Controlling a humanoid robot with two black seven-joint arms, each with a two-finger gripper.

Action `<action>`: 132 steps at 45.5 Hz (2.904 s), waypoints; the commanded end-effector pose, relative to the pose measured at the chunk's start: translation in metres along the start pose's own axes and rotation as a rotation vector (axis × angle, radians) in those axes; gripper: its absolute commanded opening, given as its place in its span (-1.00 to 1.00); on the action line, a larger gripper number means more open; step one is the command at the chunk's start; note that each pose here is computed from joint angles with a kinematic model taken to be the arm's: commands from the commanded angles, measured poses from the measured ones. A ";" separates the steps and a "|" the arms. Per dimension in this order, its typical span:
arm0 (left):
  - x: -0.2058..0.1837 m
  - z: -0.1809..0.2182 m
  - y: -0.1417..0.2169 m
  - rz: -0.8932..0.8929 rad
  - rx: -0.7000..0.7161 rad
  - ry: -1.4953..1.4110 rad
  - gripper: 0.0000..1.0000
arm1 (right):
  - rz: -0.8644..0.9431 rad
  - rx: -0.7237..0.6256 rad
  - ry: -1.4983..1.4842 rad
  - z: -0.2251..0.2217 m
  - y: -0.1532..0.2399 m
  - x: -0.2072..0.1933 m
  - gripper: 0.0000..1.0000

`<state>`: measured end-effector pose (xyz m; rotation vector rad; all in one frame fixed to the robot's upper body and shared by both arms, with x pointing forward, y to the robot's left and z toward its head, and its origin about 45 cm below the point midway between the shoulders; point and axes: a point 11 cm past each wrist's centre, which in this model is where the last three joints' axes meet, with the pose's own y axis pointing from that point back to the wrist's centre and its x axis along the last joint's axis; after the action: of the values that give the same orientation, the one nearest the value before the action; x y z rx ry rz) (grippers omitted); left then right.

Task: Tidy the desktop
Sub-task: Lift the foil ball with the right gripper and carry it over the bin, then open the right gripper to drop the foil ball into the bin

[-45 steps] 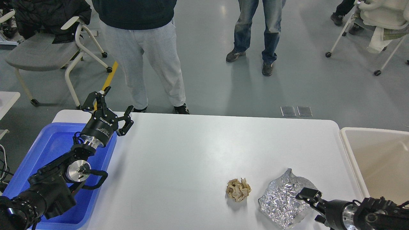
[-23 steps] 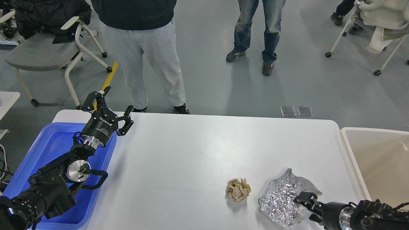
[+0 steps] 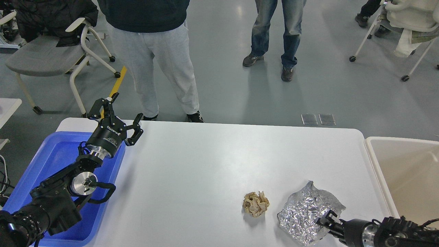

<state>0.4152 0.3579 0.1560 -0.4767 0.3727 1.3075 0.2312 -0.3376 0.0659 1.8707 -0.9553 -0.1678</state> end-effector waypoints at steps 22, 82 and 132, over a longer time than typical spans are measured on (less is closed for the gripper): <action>0.000 0.000 0.000 0.000 0.001 0.000 1.00 | 0.024 0.017 0.000 0.003 0.015 0.015 -1.00; 0.000 0.000 0.000 -0.002 0.001 0.001 1.00 | 0.231 0.077 -0.132 -0.002 0.211 0.200 -1.00; 0.000 0.000 0.000 0.001 0.001 -0.001 1.00 | 0.826 -0.369 -0.036 0.123 0.105 0.277 -1.00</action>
<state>0.4153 0.3579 0.1560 -0.4759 0.3728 1.3082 0.3079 -0.6337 0.1962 1.1020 -1.5747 0.0893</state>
